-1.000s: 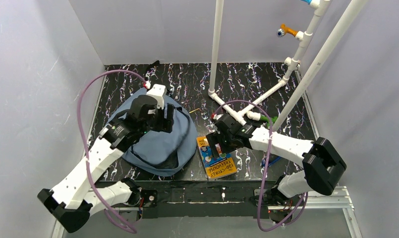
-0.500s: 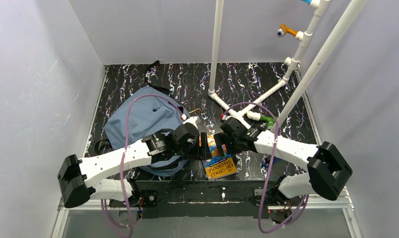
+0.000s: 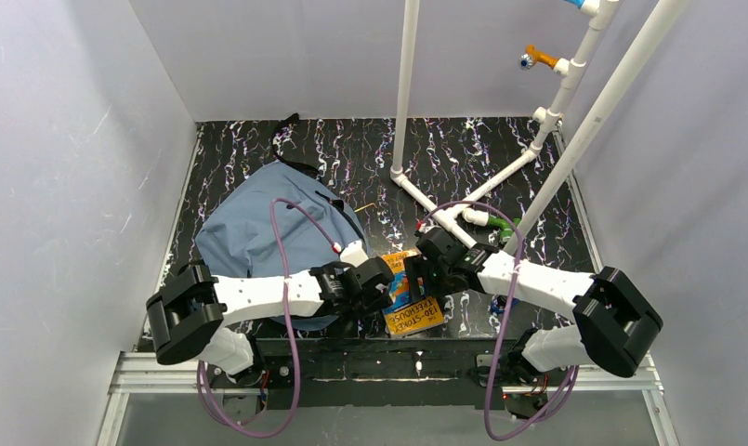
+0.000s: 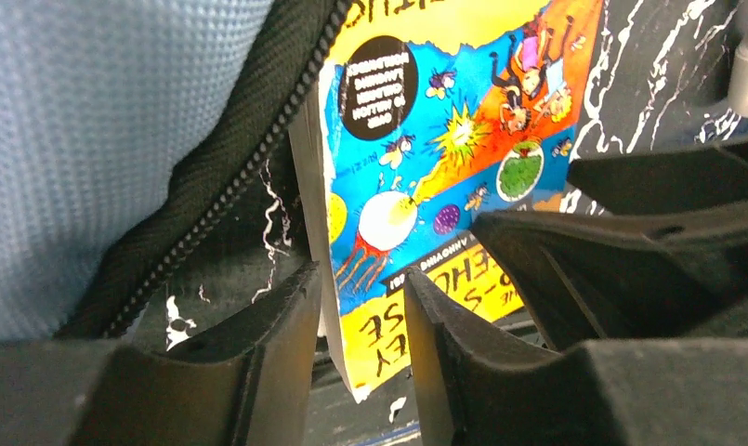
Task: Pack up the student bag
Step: Pick up the book from the center of the board.
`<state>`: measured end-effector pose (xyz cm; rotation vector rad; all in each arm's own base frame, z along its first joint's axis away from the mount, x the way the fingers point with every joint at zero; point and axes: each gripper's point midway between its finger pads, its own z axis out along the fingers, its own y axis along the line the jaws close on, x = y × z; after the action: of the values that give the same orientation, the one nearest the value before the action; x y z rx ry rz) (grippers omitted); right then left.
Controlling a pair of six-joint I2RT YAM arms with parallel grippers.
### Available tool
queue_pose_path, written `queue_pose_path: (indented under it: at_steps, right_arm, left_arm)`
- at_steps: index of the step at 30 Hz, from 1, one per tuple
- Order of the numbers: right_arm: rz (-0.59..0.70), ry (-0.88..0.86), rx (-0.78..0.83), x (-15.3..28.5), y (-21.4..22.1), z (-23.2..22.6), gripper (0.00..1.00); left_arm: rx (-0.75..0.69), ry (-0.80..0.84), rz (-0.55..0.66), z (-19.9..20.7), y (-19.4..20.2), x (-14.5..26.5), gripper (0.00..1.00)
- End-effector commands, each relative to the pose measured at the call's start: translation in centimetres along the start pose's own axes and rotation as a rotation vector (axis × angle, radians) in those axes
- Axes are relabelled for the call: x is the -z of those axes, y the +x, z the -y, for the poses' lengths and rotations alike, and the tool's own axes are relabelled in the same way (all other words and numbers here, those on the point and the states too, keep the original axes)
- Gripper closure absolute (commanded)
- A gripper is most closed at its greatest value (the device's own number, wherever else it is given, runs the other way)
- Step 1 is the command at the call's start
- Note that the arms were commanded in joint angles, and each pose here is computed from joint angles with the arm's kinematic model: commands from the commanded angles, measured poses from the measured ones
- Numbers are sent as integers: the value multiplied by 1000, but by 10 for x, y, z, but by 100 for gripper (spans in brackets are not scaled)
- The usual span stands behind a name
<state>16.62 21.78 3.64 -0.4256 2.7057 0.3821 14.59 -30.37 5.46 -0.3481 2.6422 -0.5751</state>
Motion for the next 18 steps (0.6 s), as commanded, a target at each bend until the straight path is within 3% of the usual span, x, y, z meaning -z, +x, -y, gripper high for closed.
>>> queue_pose_path:
  at_steps: [1, 5, 9, 18]
  right_arm:
    - [53, -70, -28, 4, -9, -11, 20]
    - [53, -75, -28, 3, -7, -11, 25]
    - [43, -80, -22, 1, -5, -12, 26]
    - [11, -112, -24, -5, 3, -16, 30]
  left_arm:
    - [60, -22, 69, -5, -7, -12, 65]
    - [58, -47, 48, -9, -2, -16, 64]
    - [53, -74, 56, -17, -1, -15, 52]
    - [-49, 114, 109, 24, -13, -17, 58]
